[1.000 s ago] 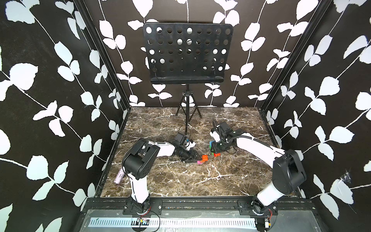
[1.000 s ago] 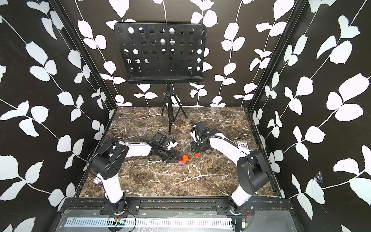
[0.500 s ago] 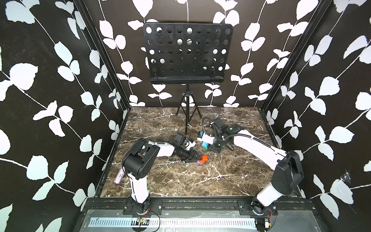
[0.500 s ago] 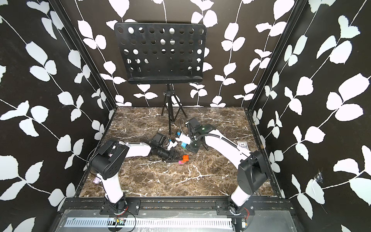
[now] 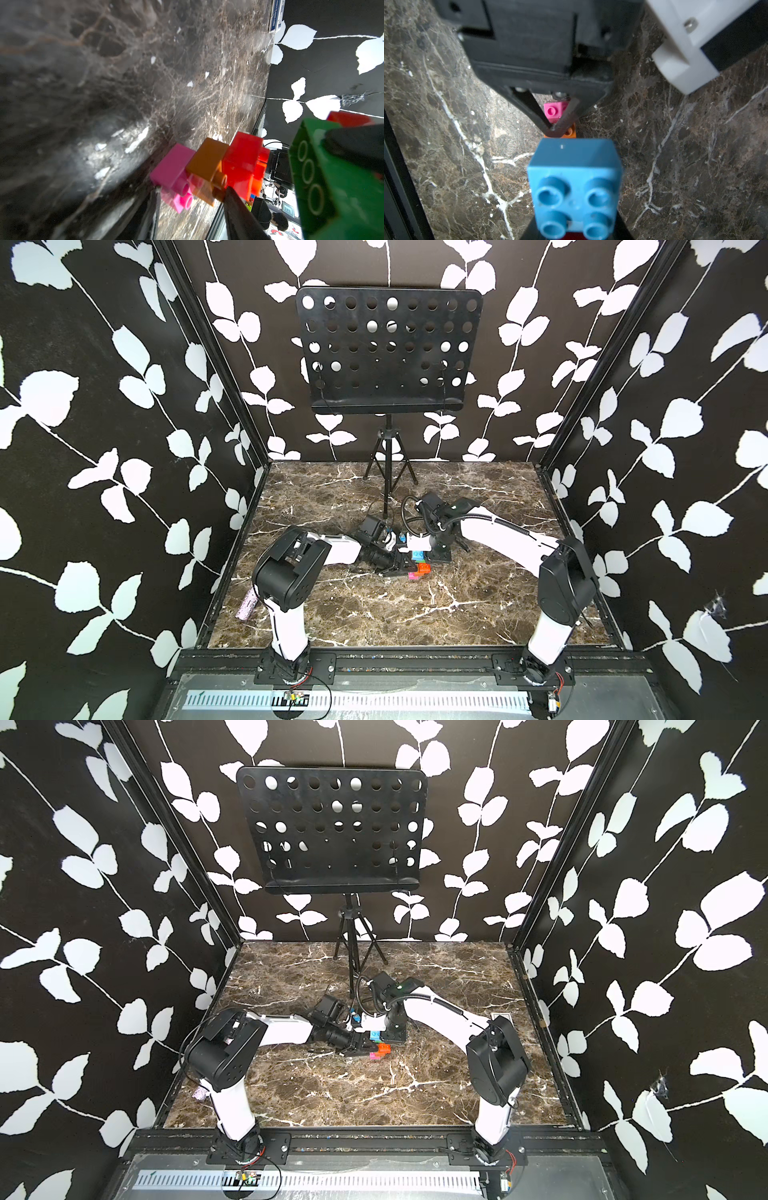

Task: Assemble the letter y with lego
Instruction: Assemble the lego brick with the lego brick.

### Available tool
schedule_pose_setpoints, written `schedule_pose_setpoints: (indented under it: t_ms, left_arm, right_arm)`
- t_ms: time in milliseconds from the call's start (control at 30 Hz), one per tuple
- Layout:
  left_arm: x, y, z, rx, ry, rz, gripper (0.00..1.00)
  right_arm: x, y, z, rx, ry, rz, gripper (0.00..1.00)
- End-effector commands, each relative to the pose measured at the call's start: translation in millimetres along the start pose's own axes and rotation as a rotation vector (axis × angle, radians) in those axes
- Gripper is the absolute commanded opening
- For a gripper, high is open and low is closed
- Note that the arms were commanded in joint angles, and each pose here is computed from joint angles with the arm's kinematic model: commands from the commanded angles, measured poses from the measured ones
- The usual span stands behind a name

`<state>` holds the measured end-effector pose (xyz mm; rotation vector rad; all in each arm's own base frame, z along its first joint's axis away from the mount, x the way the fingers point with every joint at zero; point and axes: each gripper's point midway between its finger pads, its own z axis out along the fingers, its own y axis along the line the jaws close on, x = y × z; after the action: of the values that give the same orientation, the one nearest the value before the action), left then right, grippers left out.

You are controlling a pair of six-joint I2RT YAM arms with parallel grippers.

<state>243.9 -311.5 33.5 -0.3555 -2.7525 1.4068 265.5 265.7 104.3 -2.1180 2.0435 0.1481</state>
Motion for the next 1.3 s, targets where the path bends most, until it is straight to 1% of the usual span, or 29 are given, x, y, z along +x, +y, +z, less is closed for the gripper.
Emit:
schedule_pose_setpoints:
  t_ms: [0, 633, 1267]
  left_arm:
    - [31, 70, 4, -0.243, 0.049, -0.135, 0.49]
    - [31, 71, 5, -0.243, 0.056, -0.140, 0.49]
    - [31, 72, 7, -0.242, 0.061, -0.144, 0.49]
  right_arm:
    - [2, 13, 2, -0.053, 0.029, -0.049, 0.28]
    - [3, 15, 20, -0.069, 0.055, -0.055, 0.28]
    - [18, 24, 46, -0.125, 0.151, -0.045, 0.26]
